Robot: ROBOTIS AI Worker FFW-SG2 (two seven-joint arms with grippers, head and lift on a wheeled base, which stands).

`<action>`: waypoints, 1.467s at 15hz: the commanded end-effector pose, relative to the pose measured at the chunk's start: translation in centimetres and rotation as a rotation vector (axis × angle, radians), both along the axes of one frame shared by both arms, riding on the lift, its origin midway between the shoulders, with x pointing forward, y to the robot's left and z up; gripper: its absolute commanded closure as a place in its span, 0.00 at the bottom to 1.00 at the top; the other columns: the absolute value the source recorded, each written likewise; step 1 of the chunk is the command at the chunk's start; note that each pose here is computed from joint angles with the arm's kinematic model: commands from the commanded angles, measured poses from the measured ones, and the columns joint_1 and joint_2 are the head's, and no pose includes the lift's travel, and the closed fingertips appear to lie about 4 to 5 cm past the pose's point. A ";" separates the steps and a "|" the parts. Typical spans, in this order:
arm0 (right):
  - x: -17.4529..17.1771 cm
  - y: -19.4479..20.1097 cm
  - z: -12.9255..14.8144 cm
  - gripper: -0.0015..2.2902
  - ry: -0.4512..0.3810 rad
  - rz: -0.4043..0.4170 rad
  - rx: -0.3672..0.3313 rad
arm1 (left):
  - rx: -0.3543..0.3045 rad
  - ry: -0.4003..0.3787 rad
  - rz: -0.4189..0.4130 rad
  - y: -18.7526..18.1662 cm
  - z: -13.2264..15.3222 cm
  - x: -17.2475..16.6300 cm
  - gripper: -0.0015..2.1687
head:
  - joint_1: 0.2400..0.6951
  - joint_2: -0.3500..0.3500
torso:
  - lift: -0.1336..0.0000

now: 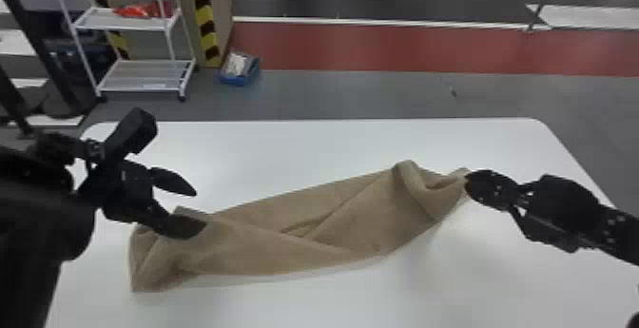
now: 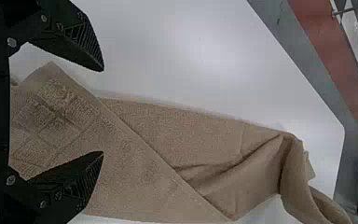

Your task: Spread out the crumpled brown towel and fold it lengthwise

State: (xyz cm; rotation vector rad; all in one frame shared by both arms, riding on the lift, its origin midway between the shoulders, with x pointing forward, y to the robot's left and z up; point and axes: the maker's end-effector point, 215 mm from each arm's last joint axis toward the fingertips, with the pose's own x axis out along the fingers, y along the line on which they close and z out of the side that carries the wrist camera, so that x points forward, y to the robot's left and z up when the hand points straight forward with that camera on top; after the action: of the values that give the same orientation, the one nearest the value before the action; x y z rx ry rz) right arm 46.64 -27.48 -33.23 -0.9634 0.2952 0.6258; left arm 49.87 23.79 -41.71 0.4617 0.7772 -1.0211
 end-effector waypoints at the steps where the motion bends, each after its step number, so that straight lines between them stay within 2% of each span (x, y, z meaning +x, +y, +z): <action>1: -0.3 0.1 -0.1 0.69 0.003 -0.001 -0.001 | 0.058 -0.015 -0.027 -0.2 -0.9 0.2 0.14 | 1.00 0.44 | 0.07; 3: -0.4 -0.1 0.2 0.69 0.002 -0.010 0.001 | 0.076 -0.033 -0.031 -0.1 -1.0 0.6 0.14 | 1.00 0.44 | 0.07; 5: -0.5 -0.2 0.1 0.69 0.003 -0.013 0.002 | 0.163 -0.034 -0.027 0.4 -2.1 1.1 0.16 | 1.00 0.44 | 0.07; 6: -0.6 -0.2 0.2 0.69 0.002 -0.013 0.003 | 0.175 -0.030 -0.024 0.6 -2.3 1.2 0.16 | 1.00 0.44 | 0.07; 8: -0.8 -0.5 0.1 0.69 0.004 -0.016 0.001 | 0.182 -0.035 -0.024 0.8 -1.9 1.5 0.16 | 1.00 0.44 | 0.07; 10: -0.9 -0.6 0.2 0.69 0.001 -0.017 0.002 | 0.183 -0.026 -0.030 0.9 -1.5 1.5 0.22 | 1.00 0.45 | 0.07; 21: -0.7 -0.6 0.4 0.69 -0.004 -0.019 0.005 | 0.225 0.017 -0.024 2.3 -2.6 1.1 0.25 | 1.00 0.46 | 0.07; 22: -0.6 -0.6 0.4 0.69 -0.002 -0.020 0.006 | 0.228 0.020 -0.024 2.5 -2.5 1.1 0.29 | 1.00 0.47 | 0.07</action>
State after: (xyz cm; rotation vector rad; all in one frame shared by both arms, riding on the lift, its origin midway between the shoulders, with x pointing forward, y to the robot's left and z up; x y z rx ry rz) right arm 45.96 -28.08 -32.85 -0.9555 0.3000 0.6078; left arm 50.95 26.06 -44.20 0.6570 0.9072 -0.9656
